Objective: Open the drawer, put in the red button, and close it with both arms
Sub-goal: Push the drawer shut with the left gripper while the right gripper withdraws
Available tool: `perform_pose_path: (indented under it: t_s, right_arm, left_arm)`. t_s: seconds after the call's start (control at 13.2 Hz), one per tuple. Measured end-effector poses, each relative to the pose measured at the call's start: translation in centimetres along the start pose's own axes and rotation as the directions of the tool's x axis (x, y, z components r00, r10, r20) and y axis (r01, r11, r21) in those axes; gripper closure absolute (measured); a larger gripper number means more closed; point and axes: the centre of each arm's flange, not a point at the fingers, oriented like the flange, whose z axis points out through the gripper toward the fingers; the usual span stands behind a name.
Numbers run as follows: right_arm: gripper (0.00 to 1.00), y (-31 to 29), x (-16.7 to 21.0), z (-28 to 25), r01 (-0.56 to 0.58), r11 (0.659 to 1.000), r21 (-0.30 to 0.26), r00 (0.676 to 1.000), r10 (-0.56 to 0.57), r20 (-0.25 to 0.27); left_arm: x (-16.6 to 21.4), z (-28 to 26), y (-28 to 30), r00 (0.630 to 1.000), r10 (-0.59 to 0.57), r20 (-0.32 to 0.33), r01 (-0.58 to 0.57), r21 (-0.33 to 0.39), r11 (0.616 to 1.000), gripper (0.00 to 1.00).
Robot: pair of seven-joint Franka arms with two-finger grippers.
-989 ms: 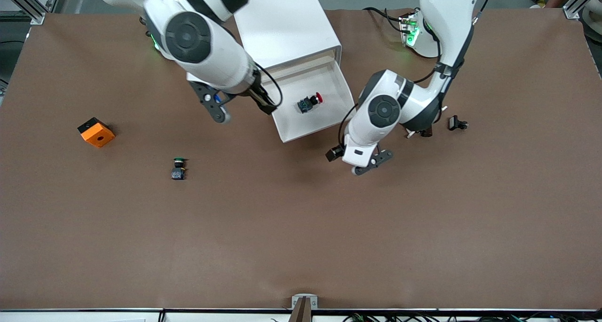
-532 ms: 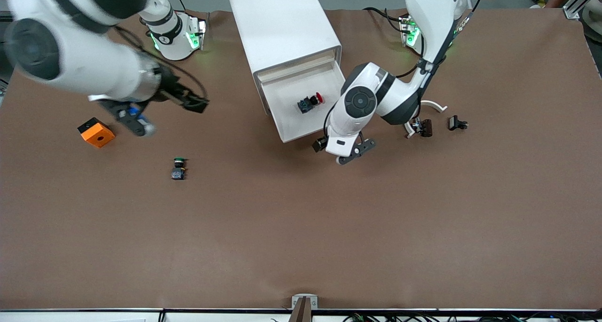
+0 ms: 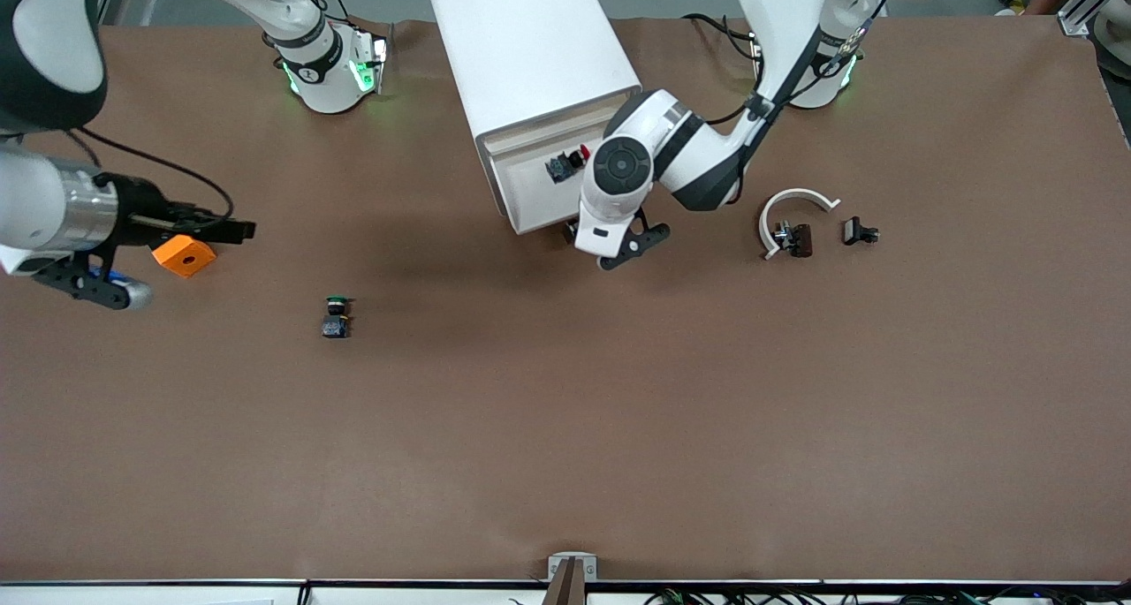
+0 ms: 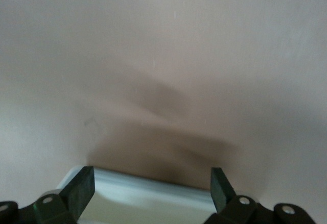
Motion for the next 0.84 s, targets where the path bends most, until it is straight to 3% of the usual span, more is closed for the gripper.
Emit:
perform_pose_path:
  t_s: [0.23,0.46,0.84]
  right_arm:
    - [0.0,2.6,2.2,2.0,0.109,0.994,-0.02,0.987,-0.11,-0.113]
    - [0.0,3.5,1.2,4.6,0.176,0.979,-0.103,0.951,-0.196,-0.241]
    - [0.0,3.6,-1.0,4.7,0.259,0.953,-0.155,0.909,-0.295,-0.294]
  left_arm:
    - [-4.6,1.4,0.7,1.0,-0.007,0.015,0.006,0.026,1.0,0.0]
    - [-8.5,2.6,0.8,1.0,-0.011,0.02,0.009,0.067,0.998,0.0]
    - [-9.2,2.9,0.8,0.999,-0.033,0.023,0.031,0.081,0.996,0.0]
